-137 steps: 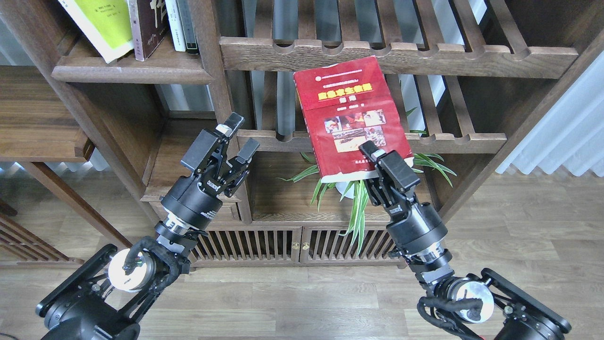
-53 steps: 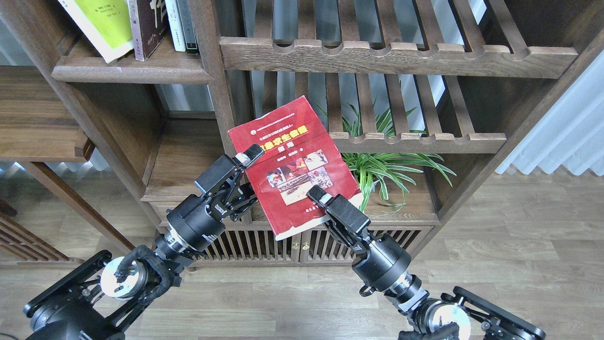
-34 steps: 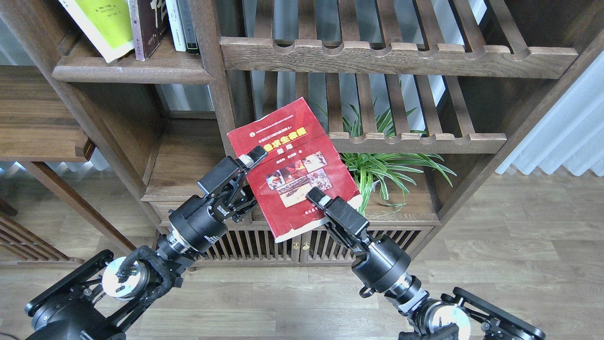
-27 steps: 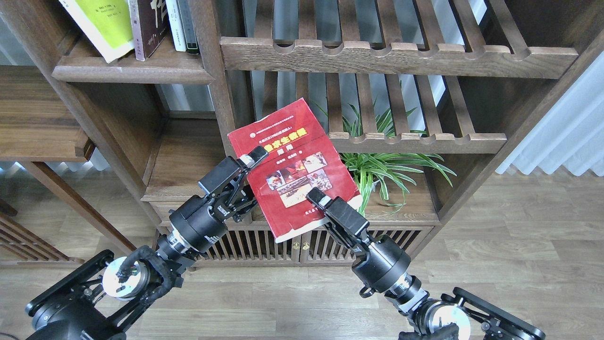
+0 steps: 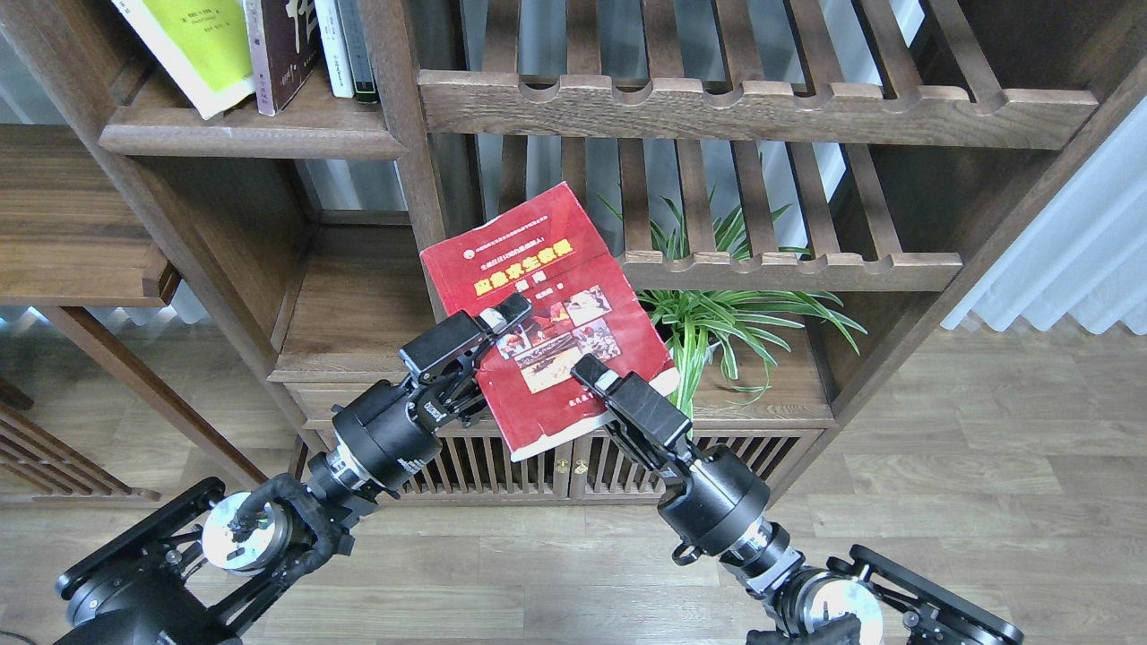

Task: Organize books on shelf
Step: 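Hold the red book with both grippers and tilt it upright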

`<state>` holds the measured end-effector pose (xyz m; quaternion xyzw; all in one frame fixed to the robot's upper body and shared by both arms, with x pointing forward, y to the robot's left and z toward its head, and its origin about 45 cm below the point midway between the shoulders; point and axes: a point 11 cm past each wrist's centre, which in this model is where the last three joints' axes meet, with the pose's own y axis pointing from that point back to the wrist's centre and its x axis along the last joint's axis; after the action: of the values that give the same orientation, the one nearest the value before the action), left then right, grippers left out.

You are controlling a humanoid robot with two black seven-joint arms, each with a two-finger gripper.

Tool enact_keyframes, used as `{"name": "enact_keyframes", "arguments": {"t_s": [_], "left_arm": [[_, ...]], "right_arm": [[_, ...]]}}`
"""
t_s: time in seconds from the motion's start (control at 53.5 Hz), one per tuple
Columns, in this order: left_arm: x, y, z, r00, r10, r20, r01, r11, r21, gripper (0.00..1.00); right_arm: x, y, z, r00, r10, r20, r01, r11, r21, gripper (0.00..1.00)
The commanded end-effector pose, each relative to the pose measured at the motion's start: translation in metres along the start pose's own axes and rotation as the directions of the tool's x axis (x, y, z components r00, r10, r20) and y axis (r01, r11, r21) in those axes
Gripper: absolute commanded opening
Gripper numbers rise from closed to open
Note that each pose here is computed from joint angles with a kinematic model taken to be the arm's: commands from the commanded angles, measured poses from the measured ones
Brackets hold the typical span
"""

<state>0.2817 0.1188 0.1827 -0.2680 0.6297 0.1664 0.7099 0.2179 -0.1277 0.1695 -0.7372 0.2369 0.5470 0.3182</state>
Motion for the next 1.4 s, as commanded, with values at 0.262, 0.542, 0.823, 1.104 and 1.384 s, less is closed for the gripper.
{"name": "enact_keyframes", "arguments": {"t_s": [0.262,0.542,0.823,1.104,1.384], "left_arm": [[0.001,0.002,0.001,1.000,0.006,0.002,-0.006,1.000,-0.003,0.45],[0.001,0.002,0.000,1.000,0.008,0.002,-0.008,1.000,0.003,0.38],[0.004,0.003,-0.004,1.000,0.017,-0.001,-0.017,1.000,0.014,0.17],[0.007,0.003,-0.010,1.000,0.022,-0.010,-0.022,0.999,0.027,0.08],[0.007,0.004,-0.008,1.000,0.027,-0.006,-0.027,0.999,0.024,0.08]], "right_arm": [[0.001,0.001,0.000,1.000,0.004,-0.001,-0.004,1.000,0.000,0.03],[0.001,0.001,0.002,1.000,0.004,-0.006,-0.004,1.000,-0.014,0.03],[0.001,0.000,0.001,1.000,0.003,-0.007,-0.003,1.000,-0.014,0.03],[0.005,0.001,-0.001,1.000,0.014,-0.013,-0.014,1.000,-0.012,0.03],[0.005,0.000,0.000,1.000,0.012,-0.010,-0.012,1.000,-0.007,0.12]]}}
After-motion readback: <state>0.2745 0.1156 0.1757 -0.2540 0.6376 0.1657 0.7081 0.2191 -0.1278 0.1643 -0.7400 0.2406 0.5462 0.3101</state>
